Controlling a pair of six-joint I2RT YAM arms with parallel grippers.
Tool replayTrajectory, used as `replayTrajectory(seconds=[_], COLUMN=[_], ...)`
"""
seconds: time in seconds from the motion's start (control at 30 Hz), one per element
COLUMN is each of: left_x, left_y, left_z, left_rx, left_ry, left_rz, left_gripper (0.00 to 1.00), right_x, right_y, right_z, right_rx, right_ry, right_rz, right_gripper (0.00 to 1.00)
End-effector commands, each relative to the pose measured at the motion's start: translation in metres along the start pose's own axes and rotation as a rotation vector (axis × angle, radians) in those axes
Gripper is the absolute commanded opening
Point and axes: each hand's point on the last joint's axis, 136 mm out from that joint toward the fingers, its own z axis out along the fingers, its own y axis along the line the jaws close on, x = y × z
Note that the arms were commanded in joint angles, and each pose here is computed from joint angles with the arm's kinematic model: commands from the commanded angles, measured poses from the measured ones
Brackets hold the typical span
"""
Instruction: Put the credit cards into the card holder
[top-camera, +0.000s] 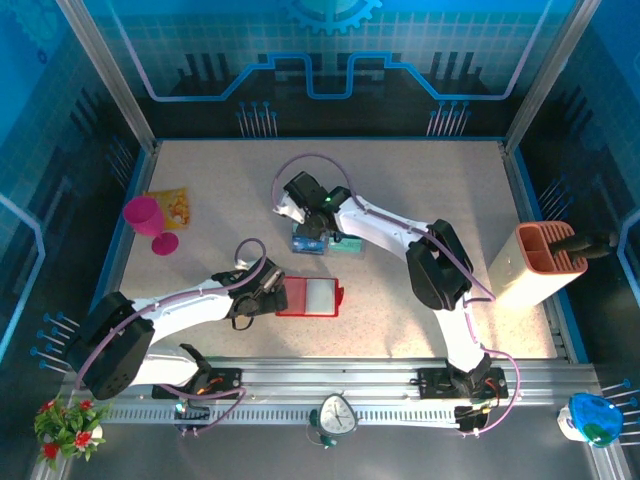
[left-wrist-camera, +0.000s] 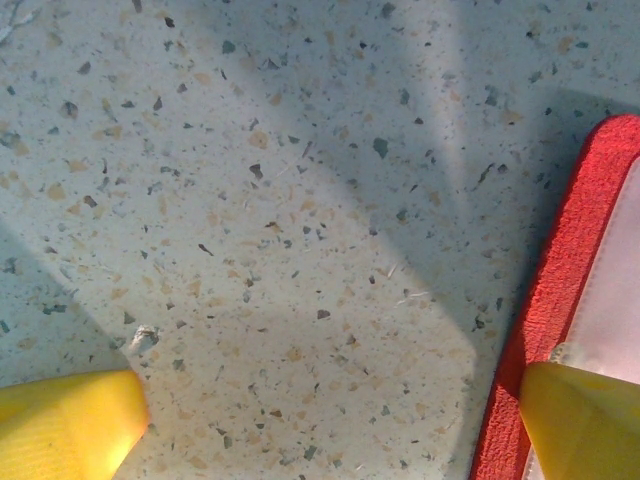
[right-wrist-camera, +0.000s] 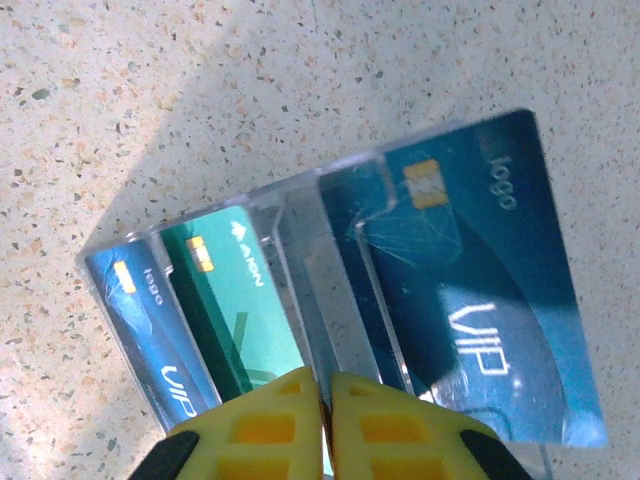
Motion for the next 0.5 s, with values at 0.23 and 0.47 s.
replayTrajectory(seconds=[0.23,0.47], left_x=[0.001,0.002], left_y=[-0.022,-0.021], left_z=[0.017,0.017], left_rx=[0.097,0.098], left_ry=[0.006,0.005], left_rz=[0.01,0.009], left_gripper=[0.99,0.99], right_x=[-0.019,-0.037], right_y=[0.006,-0.004], right_z=[-0.019,-0.045], right_rx=[0.111,0.192], right_ry=[-0.079,-0.154], right_rz=[-0.196,-0.216], right_gripper=[0.0,0.0])
